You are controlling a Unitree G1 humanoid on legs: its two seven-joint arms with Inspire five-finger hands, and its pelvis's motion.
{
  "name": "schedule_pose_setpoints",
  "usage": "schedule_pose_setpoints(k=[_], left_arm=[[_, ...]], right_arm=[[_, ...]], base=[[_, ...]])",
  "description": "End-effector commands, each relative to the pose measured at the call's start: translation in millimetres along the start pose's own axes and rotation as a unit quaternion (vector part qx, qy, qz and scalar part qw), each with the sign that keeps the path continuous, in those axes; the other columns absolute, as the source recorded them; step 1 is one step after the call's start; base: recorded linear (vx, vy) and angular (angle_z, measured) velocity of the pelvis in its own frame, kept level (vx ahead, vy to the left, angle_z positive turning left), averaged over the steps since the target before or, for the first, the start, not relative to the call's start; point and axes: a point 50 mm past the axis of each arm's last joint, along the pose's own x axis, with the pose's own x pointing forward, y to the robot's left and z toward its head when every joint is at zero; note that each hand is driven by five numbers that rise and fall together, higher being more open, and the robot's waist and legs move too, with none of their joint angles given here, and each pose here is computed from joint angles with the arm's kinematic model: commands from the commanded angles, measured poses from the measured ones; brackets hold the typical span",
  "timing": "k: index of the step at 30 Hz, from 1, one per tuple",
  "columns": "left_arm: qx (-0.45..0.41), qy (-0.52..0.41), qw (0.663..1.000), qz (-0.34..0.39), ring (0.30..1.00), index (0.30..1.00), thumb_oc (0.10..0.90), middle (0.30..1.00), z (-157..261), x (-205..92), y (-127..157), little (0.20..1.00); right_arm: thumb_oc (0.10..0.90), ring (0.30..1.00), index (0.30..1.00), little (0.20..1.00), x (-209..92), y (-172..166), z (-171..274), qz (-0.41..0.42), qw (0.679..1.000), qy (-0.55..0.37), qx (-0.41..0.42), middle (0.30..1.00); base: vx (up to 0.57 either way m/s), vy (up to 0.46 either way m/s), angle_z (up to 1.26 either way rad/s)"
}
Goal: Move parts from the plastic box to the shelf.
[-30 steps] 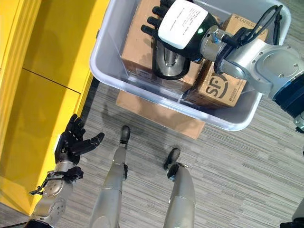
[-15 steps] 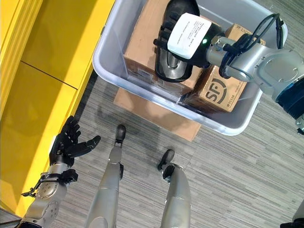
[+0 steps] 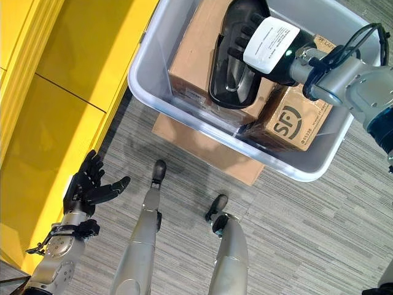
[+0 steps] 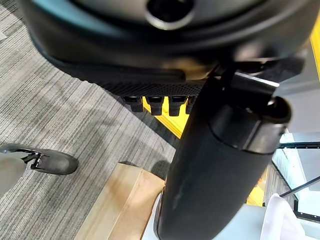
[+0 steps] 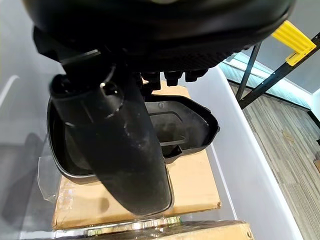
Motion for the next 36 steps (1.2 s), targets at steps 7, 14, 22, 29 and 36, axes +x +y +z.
schedule_pose_setpoints(k=[7,14,22,29,36], left_arm=[[0.023,-0.089,0.996,0.011,1.000,1.000,0.900,1.000,37,4,17,1.000],[0.014,-0.087,0.996,0.012,1.000,1.000,0.900,1.000,35,4,13,1.000],[0.012,-0.093,0.995,0.016,1.000,1.000,0.900,1.000,37,4,14,1.000],[0.002,-0.098,0.995,0.020,1.000,1.000,0.900,1.000,38,2,13,1.000],[0.001,-0.110,0.994,0.026,1.000,1.000,0.900,1.000,43,4,14,1.000]], right_arm=[[0.900,1.000,1.000,1.000,-21,-12,-59,-0.019,0.992,0.121,-0.044,1.000],[0.900,1.000,1.000,1.000,-21,-13,-58,-0.021,0.992,0.119,-0.048,1.000],[0.900,1.000,1.000,1.000,-19,-12,-55,-0.019,0.992,0.111,-0.054,1.000],[0.900,1.000,1.000,1.000,-19,-10,-52,-0.014,0.993,0.103,-0.057,1.000],[0.900,1.000,1.000,1.000,-18,-8,-50,-0.010,0.993,0.099,-0.058,1.000]], base=[[0.01,-0.008,0.02],[0.02,-0.035,0.09],[0.02,-0.036,0.10],[0.01,-0.049,0.06],[0.01,-0.054,0.07]])
